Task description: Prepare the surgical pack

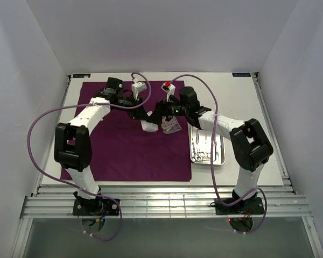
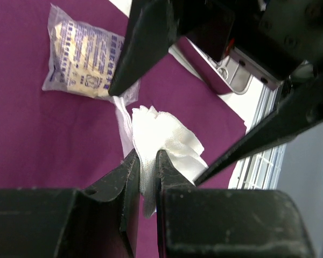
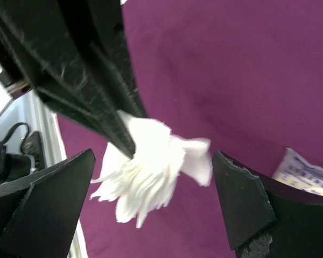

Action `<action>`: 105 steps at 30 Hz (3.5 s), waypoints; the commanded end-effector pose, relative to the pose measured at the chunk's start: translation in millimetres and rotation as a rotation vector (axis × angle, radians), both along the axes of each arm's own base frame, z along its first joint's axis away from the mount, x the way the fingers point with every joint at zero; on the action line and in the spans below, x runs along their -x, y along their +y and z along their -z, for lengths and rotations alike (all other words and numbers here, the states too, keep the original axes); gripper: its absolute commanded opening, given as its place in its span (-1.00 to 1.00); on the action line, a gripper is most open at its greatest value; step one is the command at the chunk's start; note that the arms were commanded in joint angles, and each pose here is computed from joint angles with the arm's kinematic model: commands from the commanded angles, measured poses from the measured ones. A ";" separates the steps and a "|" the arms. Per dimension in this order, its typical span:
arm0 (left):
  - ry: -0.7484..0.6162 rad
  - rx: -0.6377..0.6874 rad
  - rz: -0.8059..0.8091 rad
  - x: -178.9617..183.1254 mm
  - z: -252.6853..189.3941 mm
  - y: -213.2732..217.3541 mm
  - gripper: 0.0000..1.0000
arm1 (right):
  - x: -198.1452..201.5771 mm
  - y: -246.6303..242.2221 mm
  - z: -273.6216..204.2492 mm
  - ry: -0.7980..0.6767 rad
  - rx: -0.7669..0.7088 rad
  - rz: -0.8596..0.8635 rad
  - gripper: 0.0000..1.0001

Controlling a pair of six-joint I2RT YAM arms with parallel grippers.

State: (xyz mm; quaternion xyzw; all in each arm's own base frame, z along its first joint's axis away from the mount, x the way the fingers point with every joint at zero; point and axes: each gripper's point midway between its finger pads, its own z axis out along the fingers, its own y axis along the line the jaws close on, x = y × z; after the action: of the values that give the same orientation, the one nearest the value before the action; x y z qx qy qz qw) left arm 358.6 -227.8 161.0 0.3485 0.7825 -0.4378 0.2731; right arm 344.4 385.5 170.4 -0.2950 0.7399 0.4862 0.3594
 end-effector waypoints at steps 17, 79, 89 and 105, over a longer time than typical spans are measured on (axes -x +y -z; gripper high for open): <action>-0.069 0.061 0.090 15.8 -25.4 -5.1 -1.00 | 12.5 11.2 0.5 -0.036 -0.063 -0.129 1.00; 0.061 -0.238 -0.483 -39.8 -15.2 52.9 0.96 | -27.4 -255.4 46.2 0.403 -0.234 1.244 -0.85; 0.040 -0.253 -0.488 -37.9 -15.0 56.8 0.96 | -35.0 -254.8 72.3 0.518 -0.320 1.299 -0.84; 0.041 -0.244 -0.478 -40.5 -14.7 54.1 0.96 | -28.7 -241.6 105.3 0.605 -0.295 1.271 -0.84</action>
State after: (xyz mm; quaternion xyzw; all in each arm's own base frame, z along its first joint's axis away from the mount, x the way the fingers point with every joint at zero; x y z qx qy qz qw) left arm 398.9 -173.0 149.4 0.1646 0.9087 -0.2663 0.2761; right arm 364.6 136.6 59.3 0.4014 0.7627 0.3297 0.3853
